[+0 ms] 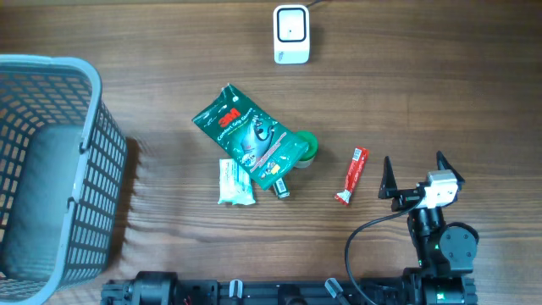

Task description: Scan the item barcode

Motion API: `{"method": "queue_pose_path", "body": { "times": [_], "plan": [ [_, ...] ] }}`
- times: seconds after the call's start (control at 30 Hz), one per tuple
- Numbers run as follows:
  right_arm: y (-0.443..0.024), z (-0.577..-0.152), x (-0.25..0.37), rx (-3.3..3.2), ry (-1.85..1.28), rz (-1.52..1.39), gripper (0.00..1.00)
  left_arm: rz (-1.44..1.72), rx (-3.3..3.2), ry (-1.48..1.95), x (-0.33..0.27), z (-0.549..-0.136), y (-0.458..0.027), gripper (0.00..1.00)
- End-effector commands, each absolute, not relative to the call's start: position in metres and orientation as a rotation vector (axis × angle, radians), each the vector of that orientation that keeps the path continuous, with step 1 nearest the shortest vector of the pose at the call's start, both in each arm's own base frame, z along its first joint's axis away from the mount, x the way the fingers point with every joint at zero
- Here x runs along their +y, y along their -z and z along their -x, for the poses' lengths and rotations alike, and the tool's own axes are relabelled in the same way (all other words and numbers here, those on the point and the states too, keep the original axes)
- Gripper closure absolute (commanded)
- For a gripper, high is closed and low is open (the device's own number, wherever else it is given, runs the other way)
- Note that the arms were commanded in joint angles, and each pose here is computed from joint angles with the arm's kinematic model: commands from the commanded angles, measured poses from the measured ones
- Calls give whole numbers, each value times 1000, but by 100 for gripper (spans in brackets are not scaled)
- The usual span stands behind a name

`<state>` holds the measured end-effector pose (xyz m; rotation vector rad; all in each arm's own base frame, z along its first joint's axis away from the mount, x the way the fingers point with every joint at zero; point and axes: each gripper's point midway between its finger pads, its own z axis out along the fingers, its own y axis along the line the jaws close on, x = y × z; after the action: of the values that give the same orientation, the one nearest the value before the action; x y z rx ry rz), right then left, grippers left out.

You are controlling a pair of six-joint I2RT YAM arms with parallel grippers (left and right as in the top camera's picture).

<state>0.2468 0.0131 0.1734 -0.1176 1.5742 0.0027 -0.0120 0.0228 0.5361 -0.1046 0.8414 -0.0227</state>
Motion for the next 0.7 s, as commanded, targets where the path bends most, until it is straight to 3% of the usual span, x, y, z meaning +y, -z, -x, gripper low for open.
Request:
{"method": "queue_pose_path", "body": {
  "times": [0.0, 0.17, 0.3, 0.4, 0.57, 0.67],
  "plan": [
    [-179, -247, 13, 1551, -5, 111, 0, 121, 883, -27, 21, 5, -526, 0],
    [-179, -238, 57, 1589, -812, -288, 0, 132, 795, -43, 21, 20, -542, 0],
    [-183, -231, 75, 1583, -1233, -568, 0, 132, 809, -44, 21, 17, -540, 0],
    [-207, -216, 96, 1557, -1180, -215, 0, 157, 934, 8, 21, -3, -515, 0],
    [-197, -222, 77, 1723, -1012, -370, 1, 240, 1177, 101, 21, -48, -457, 0],
    [-209, -227, 75, 1840, -895, -310, 0, 240, 1287, 97, 20, -68, -429, 0]
  ]
}}
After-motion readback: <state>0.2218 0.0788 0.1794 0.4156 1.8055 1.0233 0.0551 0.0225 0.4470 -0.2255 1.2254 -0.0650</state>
